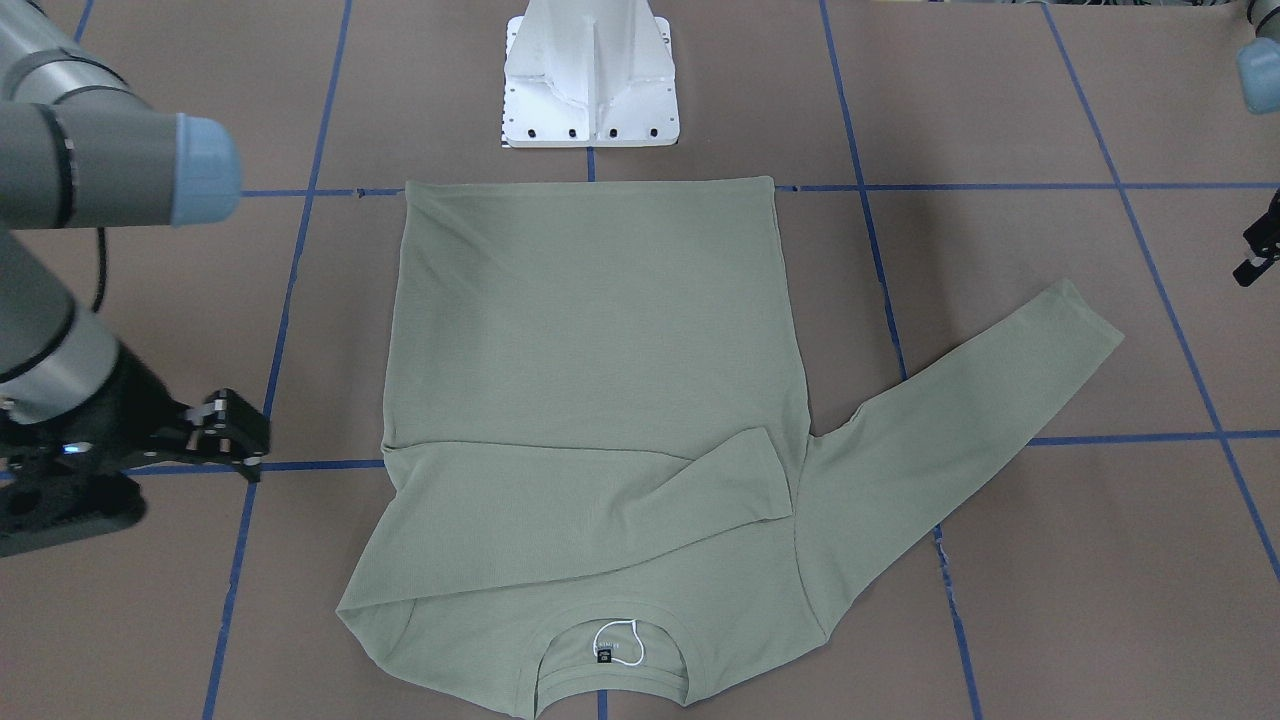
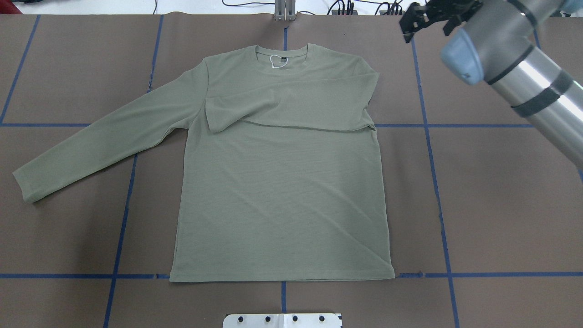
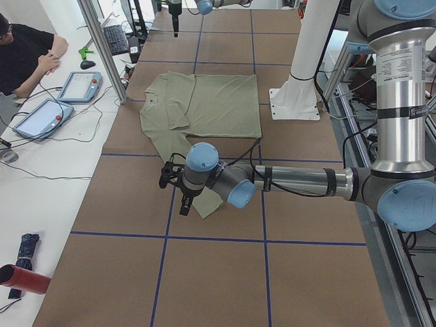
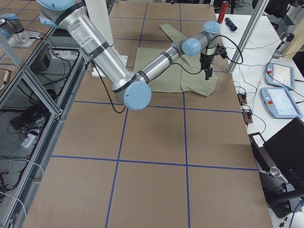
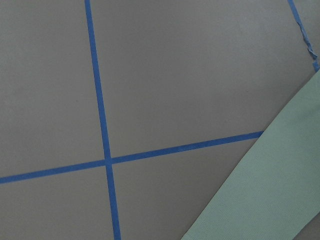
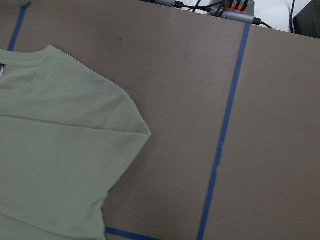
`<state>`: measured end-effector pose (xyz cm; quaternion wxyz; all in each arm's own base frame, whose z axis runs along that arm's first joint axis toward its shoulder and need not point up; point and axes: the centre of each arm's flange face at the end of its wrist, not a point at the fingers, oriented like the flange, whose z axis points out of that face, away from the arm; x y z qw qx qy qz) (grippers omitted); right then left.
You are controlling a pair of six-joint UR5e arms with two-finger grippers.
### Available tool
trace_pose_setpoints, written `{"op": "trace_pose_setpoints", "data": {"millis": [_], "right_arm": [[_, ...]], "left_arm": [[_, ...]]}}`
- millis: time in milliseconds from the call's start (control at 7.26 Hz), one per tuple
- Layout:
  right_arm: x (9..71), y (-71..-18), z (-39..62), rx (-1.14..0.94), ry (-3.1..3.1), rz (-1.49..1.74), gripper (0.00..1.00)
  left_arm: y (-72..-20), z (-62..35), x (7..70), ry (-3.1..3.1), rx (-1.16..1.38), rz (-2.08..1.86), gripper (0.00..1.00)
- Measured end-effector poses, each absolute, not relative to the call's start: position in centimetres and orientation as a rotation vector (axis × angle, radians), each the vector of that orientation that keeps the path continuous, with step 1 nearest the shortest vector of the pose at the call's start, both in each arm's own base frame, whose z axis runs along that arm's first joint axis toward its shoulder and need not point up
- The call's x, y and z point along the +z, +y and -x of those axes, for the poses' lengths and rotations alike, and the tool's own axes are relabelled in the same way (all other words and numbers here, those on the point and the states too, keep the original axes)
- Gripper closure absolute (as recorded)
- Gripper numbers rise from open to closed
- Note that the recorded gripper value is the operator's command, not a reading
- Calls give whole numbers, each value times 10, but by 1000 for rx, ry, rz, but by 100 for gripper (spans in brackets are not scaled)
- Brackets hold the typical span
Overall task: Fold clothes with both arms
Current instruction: 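Release the sleeve and lift the right gripper away from the shirt, then grasp the cuff of the other sleeve with the left gripper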
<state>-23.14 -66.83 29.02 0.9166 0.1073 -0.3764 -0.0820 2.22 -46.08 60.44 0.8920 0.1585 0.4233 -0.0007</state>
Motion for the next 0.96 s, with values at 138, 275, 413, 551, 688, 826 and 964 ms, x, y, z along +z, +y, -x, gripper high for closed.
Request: {"op": "trace_pose_setpoints", "data": {"millis": [138,275,413,551,688,826,964], "right_arm": [[318,-665,202,-195,-795,-221,0],[329,-664,189,-202,-805,-220,0],[334,-663,185,-203,-809,-219,0],[337,-662,183,-203,-810,-217,0],[340,-661,182,-203,-810,-214,0],[343,-661,182,-201,-808,-209,0],[347,-660,181,-199,-807,-205,0]], "left_arm": [[-450,-40,632,913,-42,-331,14],[-438,-55,658,953,-79,-324,16],[-427,-70,679,987,-100,-309,16],[-421,-83,690,1007,-98,-290,16],[-418,-95,695,1016,-85,-272,17],[-417,-107,699,1019,-67,-257,23],[-417,-118,700,1017,-48,-248,24]]}}
